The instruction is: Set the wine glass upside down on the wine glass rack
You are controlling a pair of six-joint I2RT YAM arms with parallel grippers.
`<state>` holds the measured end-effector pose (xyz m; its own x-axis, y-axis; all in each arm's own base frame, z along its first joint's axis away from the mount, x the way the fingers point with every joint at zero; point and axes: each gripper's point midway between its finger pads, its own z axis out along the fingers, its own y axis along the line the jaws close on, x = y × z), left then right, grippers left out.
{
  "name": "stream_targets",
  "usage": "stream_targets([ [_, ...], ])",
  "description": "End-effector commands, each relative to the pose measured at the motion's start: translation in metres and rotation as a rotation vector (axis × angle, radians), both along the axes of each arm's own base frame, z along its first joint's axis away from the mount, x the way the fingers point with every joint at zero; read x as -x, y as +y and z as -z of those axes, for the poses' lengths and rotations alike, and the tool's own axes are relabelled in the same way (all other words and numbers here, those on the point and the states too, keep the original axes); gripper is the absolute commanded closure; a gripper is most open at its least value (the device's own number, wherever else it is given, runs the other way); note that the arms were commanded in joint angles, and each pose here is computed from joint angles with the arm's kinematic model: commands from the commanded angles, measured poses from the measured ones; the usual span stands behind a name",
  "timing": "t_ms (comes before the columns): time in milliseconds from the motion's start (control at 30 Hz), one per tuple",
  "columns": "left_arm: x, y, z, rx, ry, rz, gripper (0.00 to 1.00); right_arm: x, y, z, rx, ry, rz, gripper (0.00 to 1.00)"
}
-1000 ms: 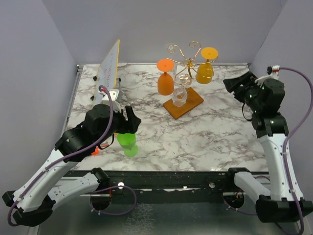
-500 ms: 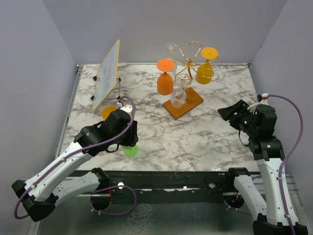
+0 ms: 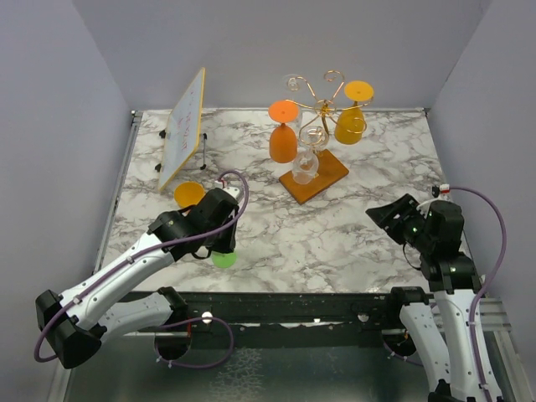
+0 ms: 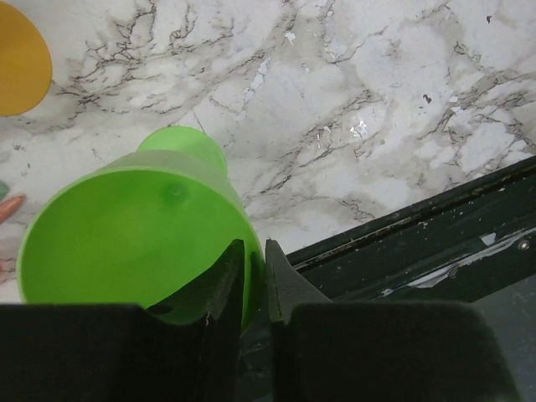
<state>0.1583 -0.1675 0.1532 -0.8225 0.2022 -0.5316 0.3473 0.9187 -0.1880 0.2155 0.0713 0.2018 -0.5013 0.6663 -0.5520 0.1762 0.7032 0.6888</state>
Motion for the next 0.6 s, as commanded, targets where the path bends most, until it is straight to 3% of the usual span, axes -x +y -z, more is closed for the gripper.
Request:
stream_targets([
  [0,0.002,-0.008,-0.006,0.047,-0.004,0.033,0.9,0.012,0.009,0.0,-0.051,0.006,-0.028,0.43],
  [67,0.002,-0.015,-0.013,0.081,-0.008,0.053,0.99,0.013,0.011,-0.002,-0.057,-0.001,-0.038,0.43],
  [233,0.007,-0.038,-0.04,0.211,-0.018,0.128,1.0,0.015,0.021,-0.002,-0.119,-0.003,-0.069,0.43],
  [400,0.022,-0.089,-0.08,0.528,0.0,0.238,1.0,0.015,0.03,0.003,-0.217,-0.051,-0.076,0.44],
  [567,0.017,-0.122,-0.111,0.734,-0.047,0.246,1.0,0.017,0.045,-0.005,-0.394,-0.18,-0.117,0.41],
])
